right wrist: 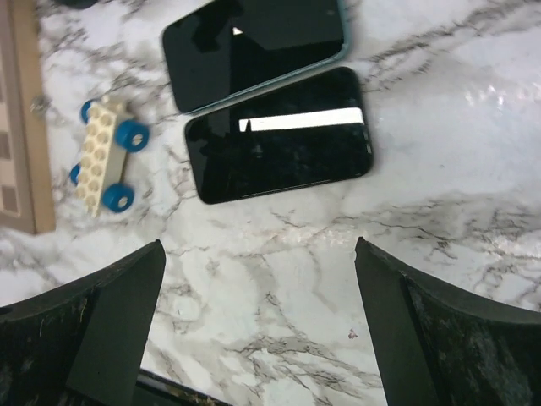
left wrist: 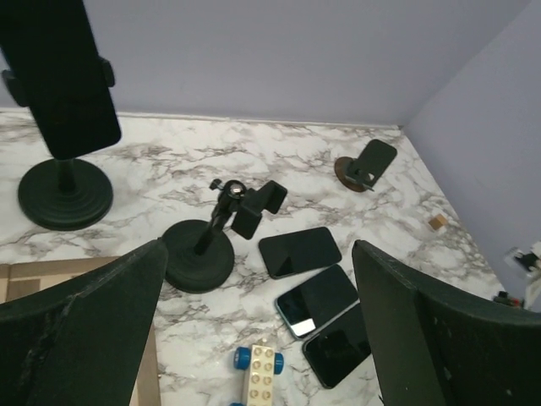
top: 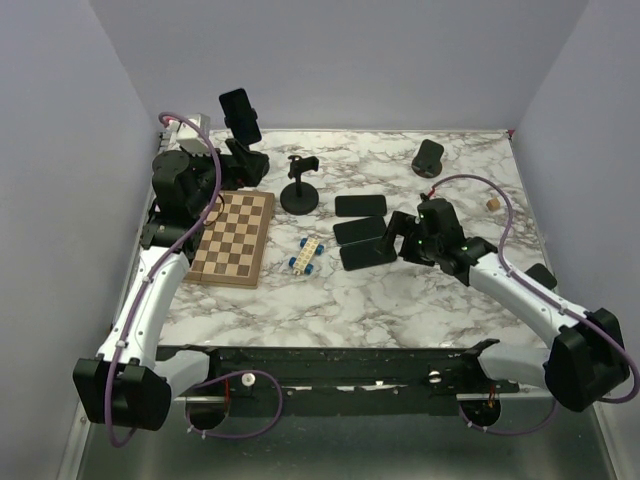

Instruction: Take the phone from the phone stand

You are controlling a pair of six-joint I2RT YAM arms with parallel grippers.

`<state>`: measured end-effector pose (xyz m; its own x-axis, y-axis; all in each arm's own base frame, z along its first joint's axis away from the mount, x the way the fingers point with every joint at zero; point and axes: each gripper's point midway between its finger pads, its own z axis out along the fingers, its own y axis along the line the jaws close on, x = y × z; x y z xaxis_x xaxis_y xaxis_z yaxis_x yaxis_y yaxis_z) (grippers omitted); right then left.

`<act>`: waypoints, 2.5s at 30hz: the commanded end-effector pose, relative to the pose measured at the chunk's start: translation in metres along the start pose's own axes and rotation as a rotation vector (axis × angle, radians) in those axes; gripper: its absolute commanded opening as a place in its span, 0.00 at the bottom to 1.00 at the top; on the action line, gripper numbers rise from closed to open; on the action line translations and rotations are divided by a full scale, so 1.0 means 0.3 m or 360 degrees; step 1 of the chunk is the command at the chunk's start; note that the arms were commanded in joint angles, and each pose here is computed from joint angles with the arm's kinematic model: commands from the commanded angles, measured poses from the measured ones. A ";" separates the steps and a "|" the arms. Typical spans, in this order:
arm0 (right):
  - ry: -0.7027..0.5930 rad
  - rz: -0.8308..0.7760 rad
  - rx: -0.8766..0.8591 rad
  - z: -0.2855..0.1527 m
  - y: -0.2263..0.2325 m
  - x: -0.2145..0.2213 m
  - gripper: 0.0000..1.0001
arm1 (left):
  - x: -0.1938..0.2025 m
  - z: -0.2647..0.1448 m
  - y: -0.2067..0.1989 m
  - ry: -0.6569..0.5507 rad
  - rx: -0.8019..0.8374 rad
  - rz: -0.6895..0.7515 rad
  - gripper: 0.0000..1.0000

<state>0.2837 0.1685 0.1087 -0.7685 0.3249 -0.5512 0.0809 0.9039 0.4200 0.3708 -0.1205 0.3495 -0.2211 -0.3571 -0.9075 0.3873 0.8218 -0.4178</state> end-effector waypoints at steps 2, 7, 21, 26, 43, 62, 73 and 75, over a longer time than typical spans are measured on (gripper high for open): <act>-0.0028 -0.0414 -0.0426 -0.084 0.125 0.001 1.00 | 0.029 -0.014 0.179 -0.0034 -0.0386 0.0075 0.98; -0.0176 -0.0483 -0.0738 -0.186 0.215 -0.013 1.00 | 0.062 0.024 0.255 -0.0016 -0.0429 0.0034 0.99; -0.0180 -0.0560 -0.1040 -0.311 0.333 -0.030 1.00 | -0.205 0.244 0.389 -0.0224 0.0279 -0.0179 0.98; -0.0219 -0.0563 -0.1096 -0.358 0.361 -0.053 1.00 | -0.258 0.341 0.486 -0.0299 0.0254 -0.0148 0.97; -0.0098 -0.0567 -0.1017 -0.277 0.376 -0.068 1.00 | -0.194 0.608 0.638 -0.0281 0.0418 -0.0218 0.68; -0.0060 -0.0539 -0.0984 -0.248 0.374 -0.067 1.00 | -0.119 0.733 0.512 -0.0232 0.0585 -0.0290 0.14; -0.0069 -0.0519 -0.0977 -0.258 0.368 -0.065 1.00 | -0.083 0.822 0.296 -0.0183 0.0827 -0.0268 0.00; -0.0074 -0.0510 -0.0970 -0.260 0.366 -0.067 1.00 | -0.047 0.850 0.211 -0.0149 0.0912 -0.0271 0.00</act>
<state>0.2604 0.2405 0.2147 -0.6686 0.0809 -0.7392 -0.5353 0.6376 0.5540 0.6411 -0.1325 0.2945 -0.2651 -0.5349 -0.8022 0.6820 0.4841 -0.5482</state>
